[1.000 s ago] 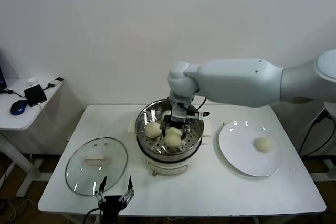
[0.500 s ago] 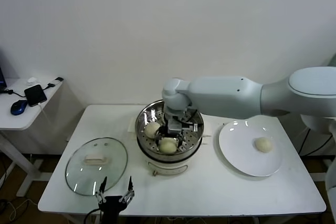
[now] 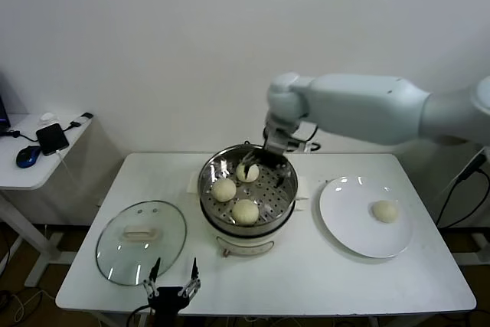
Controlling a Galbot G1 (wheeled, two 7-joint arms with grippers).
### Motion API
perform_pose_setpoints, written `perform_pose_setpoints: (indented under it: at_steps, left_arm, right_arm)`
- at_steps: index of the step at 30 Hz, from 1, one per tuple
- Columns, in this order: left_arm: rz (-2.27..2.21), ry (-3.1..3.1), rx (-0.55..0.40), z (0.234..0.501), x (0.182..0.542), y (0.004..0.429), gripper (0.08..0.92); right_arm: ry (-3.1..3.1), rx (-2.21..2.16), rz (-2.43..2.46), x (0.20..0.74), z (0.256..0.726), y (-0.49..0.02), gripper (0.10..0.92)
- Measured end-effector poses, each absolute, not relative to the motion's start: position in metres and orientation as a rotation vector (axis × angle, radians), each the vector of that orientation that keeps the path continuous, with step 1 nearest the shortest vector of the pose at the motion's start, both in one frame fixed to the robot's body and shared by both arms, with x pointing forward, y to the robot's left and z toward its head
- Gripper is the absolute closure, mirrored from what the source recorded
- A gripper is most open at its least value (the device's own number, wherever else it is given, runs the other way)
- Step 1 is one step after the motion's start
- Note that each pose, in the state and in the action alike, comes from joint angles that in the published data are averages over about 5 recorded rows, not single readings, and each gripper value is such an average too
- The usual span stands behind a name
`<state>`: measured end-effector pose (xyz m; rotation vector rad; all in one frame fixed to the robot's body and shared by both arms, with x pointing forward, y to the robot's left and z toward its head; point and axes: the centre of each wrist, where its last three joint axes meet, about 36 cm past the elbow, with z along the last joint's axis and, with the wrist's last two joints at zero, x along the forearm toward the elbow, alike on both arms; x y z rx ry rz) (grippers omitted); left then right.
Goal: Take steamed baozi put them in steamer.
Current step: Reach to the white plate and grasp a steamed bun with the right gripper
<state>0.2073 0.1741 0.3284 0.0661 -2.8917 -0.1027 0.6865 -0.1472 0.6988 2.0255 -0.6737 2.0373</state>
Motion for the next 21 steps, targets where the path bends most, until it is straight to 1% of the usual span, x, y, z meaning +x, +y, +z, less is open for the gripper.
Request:
perform_pose_setpoints:
  at_steps: [4, 9, 14, 21]
  left_arm:
    - [-0.103, -2.895, 0.066, 0.329, 0.208, 0.174, 0.177]
    - [-0.102, -2.898, 0.071, 0.330, 0.210, 0.175, 0.177]
    - [-0.082, -2.896, 0.073, 0.332, 0.211, 0.176, 0.177]
    - [-0.066, -2.888, 0.088, 0.333, 0.209, 0.179, 0.177]
  right_arm:
    - [-0.853, 1.821, 1.923, 0.698, 0.718, -0.220, 0.200]
    - [-1.035, 1.597, 1.748, 0.696, 0.711, -0.314, 0.200]
    - [-1.161, 1.451, 1.572, 0.685, 0.673, -0.389, 0.200]
    - [-1.231, 1.328, 1.430, 0.676, 0.604, -0.447, 0.200]
